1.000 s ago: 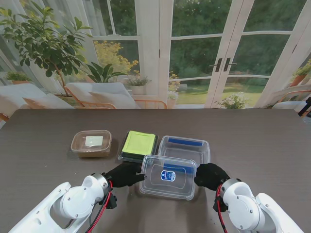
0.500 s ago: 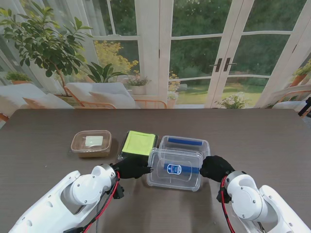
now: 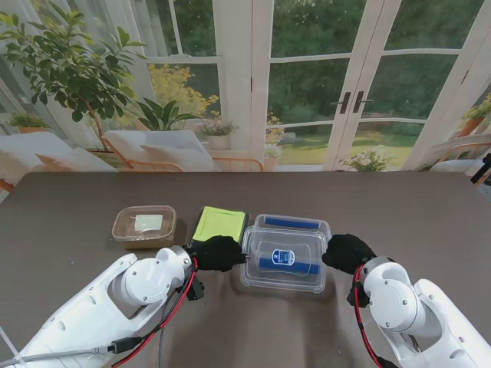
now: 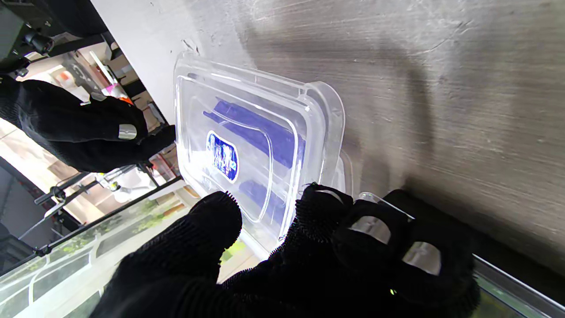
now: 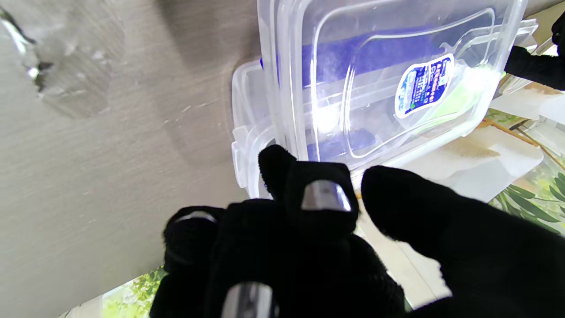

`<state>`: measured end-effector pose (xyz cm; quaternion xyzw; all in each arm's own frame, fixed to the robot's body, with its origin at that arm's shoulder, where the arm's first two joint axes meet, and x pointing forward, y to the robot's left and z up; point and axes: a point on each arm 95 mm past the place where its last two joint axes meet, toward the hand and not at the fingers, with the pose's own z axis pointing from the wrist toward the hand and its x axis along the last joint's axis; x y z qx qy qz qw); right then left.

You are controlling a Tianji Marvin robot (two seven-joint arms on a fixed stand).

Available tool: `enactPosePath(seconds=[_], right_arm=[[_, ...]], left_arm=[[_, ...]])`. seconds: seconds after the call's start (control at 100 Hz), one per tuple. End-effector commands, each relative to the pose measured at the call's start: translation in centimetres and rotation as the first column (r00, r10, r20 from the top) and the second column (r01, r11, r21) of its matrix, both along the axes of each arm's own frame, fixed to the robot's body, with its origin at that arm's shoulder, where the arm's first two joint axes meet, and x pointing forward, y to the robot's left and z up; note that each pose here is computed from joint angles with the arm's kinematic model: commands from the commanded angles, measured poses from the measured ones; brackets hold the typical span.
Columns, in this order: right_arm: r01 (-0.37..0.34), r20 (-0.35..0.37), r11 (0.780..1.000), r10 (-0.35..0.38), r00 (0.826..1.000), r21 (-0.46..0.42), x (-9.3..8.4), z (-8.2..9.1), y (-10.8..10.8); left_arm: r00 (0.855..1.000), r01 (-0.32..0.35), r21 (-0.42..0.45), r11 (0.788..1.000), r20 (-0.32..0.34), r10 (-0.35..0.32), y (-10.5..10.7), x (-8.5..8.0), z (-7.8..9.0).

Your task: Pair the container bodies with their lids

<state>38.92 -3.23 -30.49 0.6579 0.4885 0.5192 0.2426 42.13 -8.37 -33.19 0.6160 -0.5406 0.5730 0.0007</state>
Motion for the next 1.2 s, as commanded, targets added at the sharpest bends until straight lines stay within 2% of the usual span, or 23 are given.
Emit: enactPosePath(seconds=[0.0,0.56,1.19], right_arm=[[-0.028,-0.012,0.999,0.028,1.0,0.023,0.1,0.2,1.1],[-0.007,-0.027,1.0,0.007,1.0,0.019,3.7,0.9,0.2],[0.013,-0.05,1.0,-0.012,0.999,0.003,7.5,0.8,-0.4]], left_arm=[[0.998,0.055,-0.042,0.998,0.0,-0.055,-2.1,-0.2,1.1],[0.998,0.049,-0.05,0.998,-0.023,-0.05,-2.7,3.1,2.2],[0.998,0.029,-0.066,0.997,-0.058,-0.033,-2.9,6.3,1.9]])
